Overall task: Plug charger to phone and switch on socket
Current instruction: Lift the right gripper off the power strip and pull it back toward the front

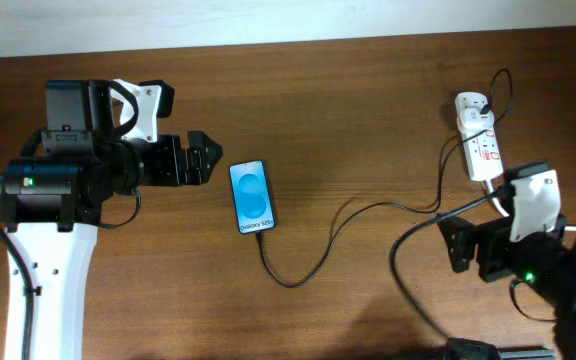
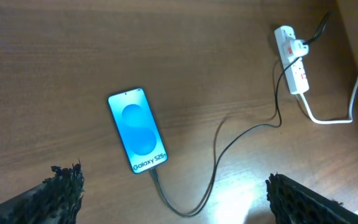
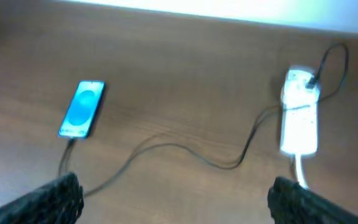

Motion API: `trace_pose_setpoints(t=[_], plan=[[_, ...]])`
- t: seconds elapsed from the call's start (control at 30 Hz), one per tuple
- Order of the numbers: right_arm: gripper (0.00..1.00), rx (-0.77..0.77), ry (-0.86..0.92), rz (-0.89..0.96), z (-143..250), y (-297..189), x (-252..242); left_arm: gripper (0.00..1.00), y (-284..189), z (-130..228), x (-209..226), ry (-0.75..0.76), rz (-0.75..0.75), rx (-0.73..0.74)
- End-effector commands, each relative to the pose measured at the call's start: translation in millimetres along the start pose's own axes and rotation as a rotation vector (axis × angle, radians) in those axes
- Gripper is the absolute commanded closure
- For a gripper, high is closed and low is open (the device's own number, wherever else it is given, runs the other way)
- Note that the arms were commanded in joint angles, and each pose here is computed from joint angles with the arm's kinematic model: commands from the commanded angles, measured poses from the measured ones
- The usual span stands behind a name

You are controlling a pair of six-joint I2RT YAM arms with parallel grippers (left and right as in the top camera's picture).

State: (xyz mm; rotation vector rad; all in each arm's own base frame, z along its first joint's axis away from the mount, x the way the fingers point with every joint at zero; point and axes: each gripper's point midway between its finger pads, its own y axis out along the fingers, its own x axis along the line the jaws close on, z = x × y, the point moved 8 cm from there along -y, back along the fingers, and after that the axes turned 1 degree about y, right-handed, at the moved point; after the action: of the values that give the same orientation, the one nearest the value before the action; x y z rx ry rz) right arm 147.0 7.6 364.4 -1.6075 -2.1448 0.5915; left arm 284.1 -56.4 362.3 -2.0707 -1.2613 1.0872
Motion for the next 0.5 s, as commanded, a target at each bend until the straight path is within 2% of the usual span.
trace_pose_setpoints(t=[0.0,0.3,0.47], plan=[[0.01,-0.09,-0.078,0.007,19.2,18.5,1.8,0.01,-5.0,-1.9,-0.4,0.005,-0.006,-0.019],[0.01,-0.363,-0.223,-0.021,67.6,61.4,9.7,0.01,-5.0,-1.9,-0.4,0.005,-0.006,-0.019],[0.01,-0.512,-0.275,0.023,93.6,77.4,7.9,0.01,-5.0,-1.9,-0.4,0.005,-0.006,-0.019]])
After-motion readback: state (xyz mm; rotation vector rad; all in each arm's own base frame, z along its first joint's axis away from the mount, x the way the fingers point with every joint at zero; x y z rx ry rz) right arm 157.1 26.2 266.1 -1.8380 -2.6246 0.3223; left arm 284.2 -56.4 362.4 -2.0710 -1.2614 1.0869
